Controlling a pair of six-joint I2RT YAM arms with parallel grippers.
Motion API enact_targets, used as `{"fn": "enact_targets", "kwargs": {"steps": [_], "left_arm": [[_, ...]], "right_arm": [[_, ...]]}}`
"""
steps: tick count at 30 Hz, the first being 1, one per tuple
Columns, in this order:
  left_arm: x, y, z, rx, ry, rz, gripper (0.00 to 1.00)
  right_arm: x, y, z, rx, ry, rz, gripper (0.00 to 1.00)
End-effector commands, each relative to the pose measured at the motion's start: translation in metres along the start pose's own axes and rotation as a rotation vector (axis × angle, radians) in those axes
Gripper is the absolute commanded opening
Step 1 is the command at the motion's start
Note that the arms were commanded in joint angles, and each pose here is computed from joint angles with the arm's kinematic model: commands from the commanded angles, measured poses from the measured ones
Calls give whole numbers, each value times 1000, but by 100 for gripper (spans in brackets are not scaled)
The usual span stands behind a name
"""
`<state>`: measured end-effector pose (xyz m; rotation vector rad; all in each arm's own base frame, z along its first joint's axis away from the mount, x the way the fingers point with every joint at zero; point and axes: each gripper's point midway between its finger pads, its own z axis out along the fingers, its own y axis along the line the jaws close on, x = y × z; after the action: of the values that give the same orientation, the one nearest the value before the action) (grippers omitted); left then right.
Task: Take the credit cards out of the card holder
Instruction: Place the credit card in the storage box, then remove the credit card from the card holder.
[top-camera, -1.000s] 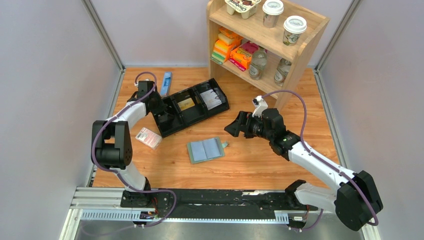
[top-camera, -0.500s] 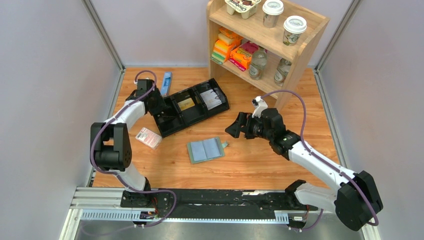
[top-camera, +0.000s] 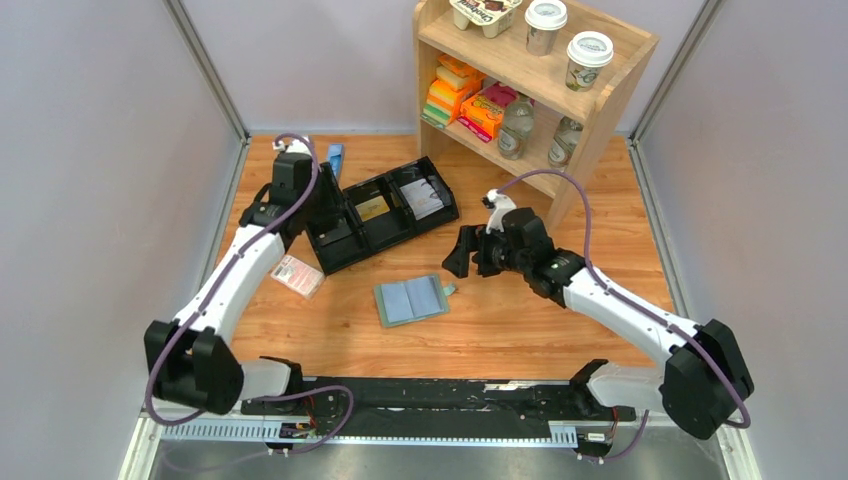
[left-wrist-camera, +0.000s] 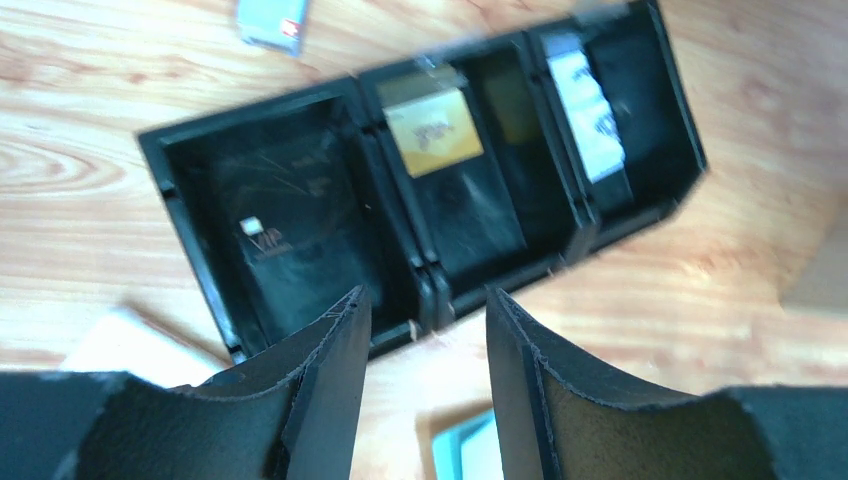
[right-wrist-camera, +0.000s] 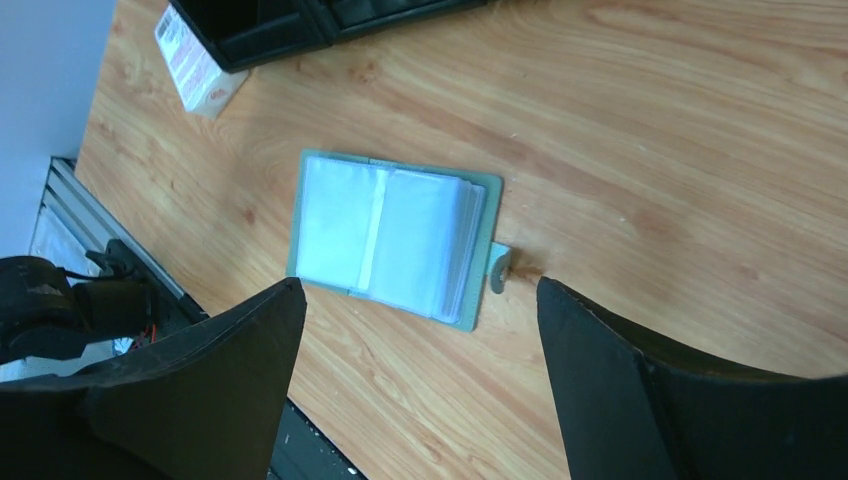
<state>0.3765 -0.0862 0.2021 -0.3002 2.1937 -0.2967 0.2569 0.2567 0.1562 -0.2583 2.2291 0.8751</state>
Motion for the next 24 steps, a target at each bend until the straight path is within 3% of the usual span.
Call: {"fn": "enact_targets", "kwargs": {"steps": [1, 10, 19, 24], "left_arm": [[34, -21, -31, 68, 34, 74, 54], [111, -60, -64, 250, 136, 102, 54], [164, -76, -46, 309, 244, 83, 50], [189, -82, -31, 322, 320, 93, 48]], "right_arm": [[-5, 21, 7, -5, 24, -117, 86], [27, 43, 42, -5, 148, -176, 71], [61, 28, 84, 69, 245, -146, 47], [75, 20, 93, 90, 281, -138, 41]]}}
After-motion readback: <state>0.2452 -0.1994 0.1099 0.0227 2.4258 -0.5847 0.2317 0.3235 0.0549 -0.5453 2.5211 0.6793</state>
